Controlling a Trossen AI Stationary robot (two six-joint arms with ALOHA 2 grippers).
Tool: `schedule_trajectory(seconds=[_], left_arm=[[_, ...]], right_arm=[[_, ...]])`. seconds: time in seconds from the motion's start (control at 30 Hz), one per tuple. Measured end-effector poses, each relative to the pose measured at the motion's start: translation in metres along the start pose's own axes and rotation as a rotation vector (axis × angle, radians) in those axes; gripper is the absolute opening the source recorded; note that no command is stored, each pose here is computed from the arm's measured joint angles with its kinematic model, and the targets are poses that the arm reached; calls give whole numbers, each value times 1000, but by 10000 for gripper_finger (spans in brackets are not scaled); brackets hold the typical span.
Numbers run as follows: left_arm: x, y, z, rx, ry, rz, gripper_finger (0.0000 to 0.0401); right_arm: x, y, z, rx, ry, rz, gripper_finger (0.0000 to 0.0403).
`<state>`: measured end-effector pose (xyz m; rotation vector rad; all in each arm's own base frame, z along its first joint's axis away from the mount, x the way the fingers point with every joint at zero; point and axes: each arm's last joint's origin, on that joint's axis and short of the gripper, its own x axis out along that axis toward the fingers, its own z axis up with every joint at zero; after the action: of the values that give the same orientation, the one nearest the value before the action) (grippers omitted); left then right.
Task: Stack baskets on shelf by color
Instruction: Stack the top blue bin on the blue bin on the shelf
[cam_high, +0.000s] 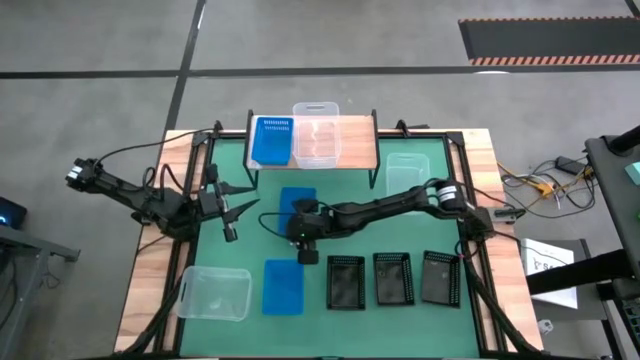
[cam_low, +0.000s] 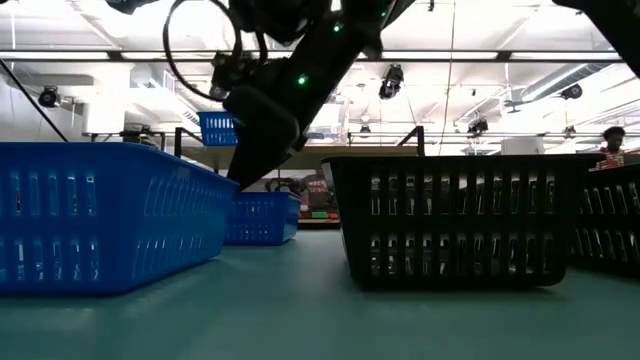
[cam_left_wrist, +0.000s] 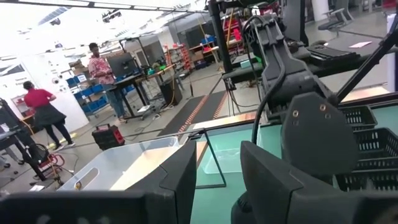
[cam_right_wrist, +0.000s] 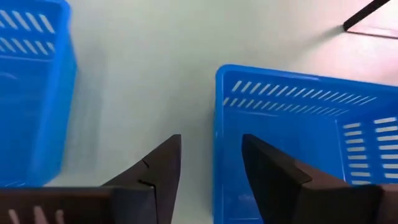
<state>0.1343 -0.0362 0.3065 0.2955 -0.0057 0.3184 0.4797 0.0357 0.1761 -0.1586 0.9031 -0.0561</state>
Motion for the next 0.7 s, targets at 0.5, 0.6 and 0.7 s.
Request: schedule_trajectory(seconds=[0.5, 0.6, 0.7], left_arm=[[0, 0, 0, 13, 0, 0, 109], [0, 0, 0, 14, 1, -1, 109], [0, 0, 0, 14, 1, -1, 109]], right_arm=[[8, -11, -8, 31, 26, -19, 65], [9, -11, -9, 31, 28, -5, 33], [8, -10, -9, 31, 24, 12, 14]])
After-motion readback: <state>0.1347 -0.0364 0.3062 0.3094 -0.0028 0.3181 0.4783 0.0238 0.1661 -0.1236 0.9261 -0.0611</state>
